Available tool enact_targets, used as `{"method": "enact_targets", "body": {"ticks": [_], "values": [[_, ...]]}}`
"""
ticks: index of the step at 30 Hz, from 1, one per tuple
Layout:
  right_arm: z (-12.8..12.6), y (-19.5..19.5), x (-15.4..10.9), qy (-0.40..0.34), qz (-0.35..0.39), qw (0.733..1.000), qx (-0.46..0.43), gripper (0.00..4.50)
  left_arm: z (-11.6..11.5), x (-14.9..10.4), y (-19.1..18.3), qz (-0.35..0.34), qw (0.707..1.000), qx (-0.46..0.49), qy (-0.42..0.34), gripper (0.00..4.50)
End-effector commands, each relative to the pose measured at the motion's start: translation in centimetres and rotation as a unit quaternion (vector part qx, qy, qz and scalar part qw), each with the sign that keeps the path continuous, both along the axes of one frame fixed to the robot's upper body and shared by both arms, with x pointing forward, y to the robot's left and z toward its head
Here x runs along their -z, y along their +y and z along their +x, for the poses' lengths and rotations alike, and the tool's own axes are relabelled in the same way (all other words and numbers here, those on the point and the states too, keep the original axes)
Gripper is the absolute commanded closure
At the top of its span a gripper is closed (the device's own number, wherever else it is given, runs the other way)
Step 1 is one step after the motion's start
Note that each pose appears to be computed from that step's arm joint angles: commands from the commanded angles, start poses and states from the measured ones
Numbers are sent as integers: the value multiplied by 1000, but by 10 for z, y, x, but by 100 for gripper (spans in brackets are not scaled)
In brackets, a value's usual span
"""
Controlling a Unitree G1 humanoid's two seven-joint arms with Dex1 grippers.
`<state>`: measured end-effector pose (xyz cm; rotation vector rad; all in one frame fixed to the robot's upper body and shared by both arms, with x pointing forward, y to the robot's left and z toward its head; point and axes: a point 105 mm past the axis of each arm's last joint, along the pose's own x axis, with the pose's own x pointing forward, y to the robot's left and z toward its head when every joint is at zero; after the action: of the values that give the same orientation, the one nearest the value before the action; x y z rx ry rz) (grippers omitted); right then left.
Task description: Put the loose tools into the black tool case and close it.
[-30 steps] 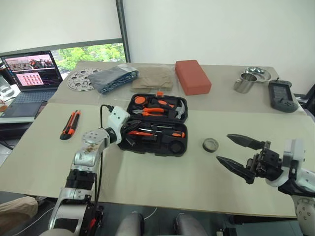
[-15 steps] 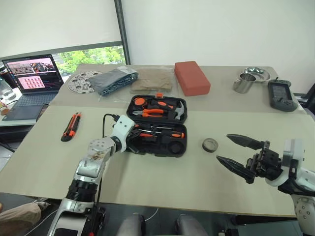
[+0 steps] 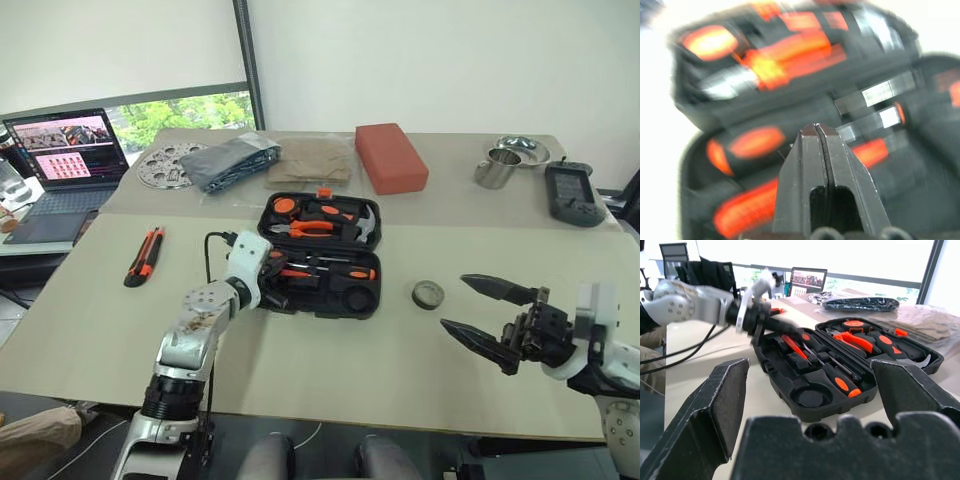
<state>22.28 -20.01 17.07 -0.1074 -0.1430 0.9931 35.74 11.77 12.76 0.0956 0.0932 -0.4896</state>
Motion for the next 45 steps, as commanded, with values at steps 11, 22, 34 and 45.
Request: {"method": "enact_targets", "body": {"ticks": [11,22,34,45], "values": [[0,-4,-13,-29,-10,1000,-4,0,12,22,-2,-5,988,-104,111,445],[-2,-3,-13,-29,-8,1000,-1,0,-6,58,7,0,969,-134,206,445],[-2,-3,-13,-31,-8,999,5,0,-17,88,11,-5,951,-153,268,445],[-2,-5,-13,-32,-11,999,8,0,-26,116,12,-14,935,-164,313,445]]}}
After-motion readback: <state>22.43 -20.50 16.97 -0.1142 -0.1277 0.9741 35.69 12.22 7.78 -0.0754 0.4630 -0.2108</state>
